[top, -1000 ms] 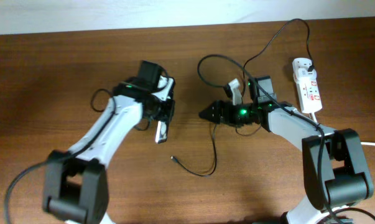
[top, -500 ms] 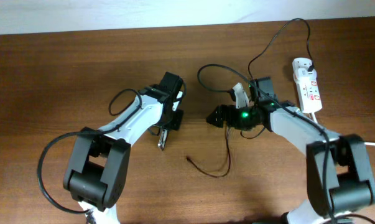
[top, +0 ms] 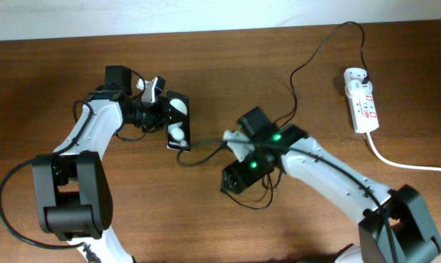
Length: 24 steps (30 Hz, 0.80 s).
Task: Plug charger to phone and switch on socket
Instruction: 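Reach the right gripper to the black USB-C cable end and grasp it, then bring the cable plug with the right gripper toward the phone's bottom port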
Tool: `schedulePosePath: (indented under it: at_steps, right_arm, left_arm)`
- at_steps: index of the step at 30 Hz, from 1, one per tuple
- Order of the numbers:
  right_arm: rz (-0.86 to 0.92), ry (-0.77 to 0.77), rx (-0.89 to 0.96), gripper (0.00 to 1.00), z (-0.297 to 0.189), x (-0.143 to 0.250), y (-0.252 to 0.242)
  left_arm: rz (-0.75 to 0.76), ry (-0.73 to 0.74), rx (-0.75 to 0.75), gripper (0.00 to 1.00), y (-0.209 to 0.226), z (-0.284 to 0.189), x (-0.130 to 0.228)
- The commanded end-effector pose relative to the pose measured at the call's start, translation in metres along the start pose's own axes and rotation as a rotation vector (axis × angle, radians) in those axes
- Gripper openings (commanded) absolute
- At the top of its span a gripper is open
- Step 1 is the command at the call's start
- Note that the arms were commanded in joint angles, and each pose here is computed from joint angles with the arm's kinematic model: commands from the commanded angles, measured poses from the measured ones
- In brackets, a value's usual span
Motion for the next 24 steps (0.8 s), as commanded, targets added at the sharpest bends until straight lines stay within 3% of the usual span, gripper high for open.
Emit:
schedulePosePath:
  at_steps: [1,2,6,9,13,21,24]
  right_arm:
    - [-0.12,0.038,0.157,0.65,0.009,0.006,0.014]
    - [-0.178,0.055,0.26,0.56,0.014,0.011,0.02]
    - [-0.29,0.132,0.433,0.54,0.045,0.022,0.017]
    - [-0.293,0.15,0.454,0.49,0.059,0.021,0.01]
    - [-0.311,0.122,0.497,0.29,0.06,0.013,0.004]
    - [-0.319,0.156,0.497,0.24,0.072,0.016,-0.001]
    - [-0.318,0.163,0.495,0.14,0.071,0.018,-0.001]
  left_arm:
    - [0.059,-0.034,-0.005,0.0,-0.01,-0.011,-0.005]
    - [0.059,-0.035,-0.006,0.0,-0.01,-0.011,-0.005]
    - [0.058,-0.036,-0.017,0.0,-0.008,-0.011,-0.005]
    - [0.057,-0.039,-0.031,0.0,-0.006,-0.011,-0.005]
    - [0.058,-0.039,-0.032,0.0,-0.006,-0.011,-0.006]
    - [0.058,-0.04,-0.035,0.0,-0.005,-0.012,-0.006]
    - [0.058,-0.04,-0.036,0.0,-0.005,-0.012,-0.006]
Point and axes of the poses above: each gripper's point midway between its finger pads, its own z axis out along the fingers, its own y axis along the line the jaws close on, x = y × z, the point moved 1 cm from there along -z, back along the fingers
